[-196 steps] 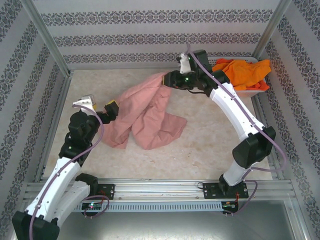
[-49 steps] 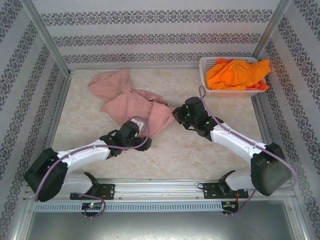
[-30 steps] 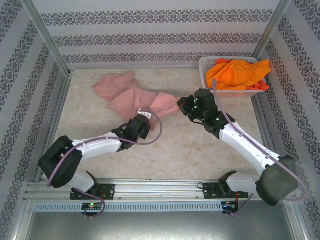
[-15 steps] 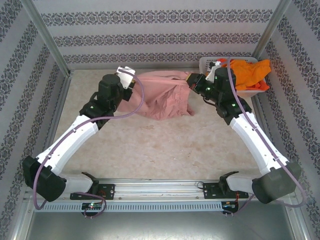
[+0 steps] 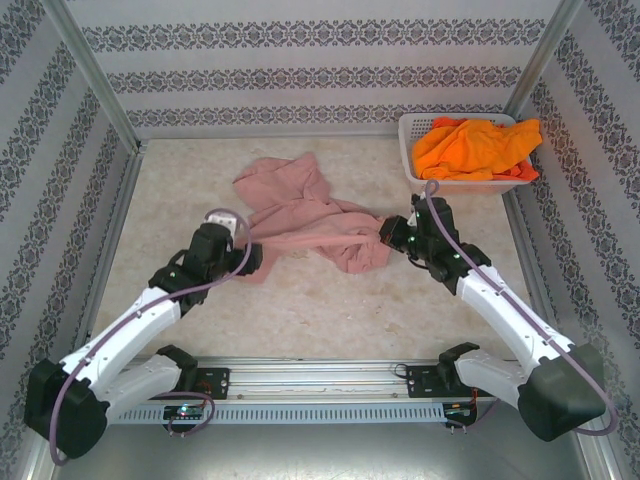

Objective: Fold and stack the shorts

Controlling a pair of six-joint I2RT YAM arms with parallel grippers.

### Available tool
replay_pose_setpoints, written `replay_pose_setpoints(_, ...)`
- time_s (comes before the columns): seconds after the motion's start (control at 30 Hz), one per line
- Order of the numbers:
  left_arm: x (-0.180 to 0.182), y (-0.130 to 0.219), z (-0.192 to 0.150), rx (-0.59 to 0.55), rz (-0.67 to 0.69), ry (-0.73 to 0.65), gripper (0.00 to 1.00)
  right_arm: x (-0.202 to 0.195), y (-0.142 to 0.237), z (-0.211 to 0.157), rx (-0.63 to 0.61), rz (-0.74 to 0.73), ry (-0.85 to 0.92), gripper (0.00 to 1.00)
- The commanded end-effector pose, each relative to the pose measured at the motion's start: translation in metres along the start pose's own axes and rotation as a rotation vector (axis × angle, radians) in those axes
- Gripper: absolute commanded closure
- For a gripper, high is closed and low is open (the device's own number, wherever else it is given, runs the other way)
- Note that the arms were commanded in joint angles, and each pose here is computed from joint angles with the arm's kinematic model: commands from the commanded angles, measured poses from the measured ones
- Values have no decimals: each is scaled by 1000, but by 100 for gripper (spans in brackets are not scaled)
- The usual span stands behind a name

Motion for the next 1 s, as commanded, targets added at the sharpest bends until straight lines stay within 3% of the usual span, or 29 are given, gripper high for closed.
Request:
replay_pose_setpoints(0.0,0,5,-14,-5,-77,344,17,-12,2,-1,-37,-27,-27,100)
replay_pose_setpoints(0.2,-2,21,-24,-64,-214,677,9,-27,4,-5,-52,-66,-17,100)
replay_pose_setpoints(0.37,-10,18,-57,120,-250,864,9,-34,6,-6,-70,-80,-19,100)
replay_pose_setpoints(0.5,-12,14,-84,231,-246,1034,13,-38,5,-8,-66,-89,-30,100)
replay_pose_setpoints(0.83,-1,1,-97,170,-227,1292,33,-42,4,-10,-70,-98,-61,100)
replay_pose_setpoints(0.97,-4,-7,-98,210,-223,1314,36,-41,3,-9,-65,-100,-63,100)
Point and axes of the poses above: each hand's point on the last joint's axis, 136 mm out from that joint toward the fingers, its own y axis back along the fingers, its own x axis along the line the jaws close on, z = x × y, the point moved 4 cm from there along y, back along the fingers, and after that the axes turned 5 degrees about -y, right-handed, at the moved point
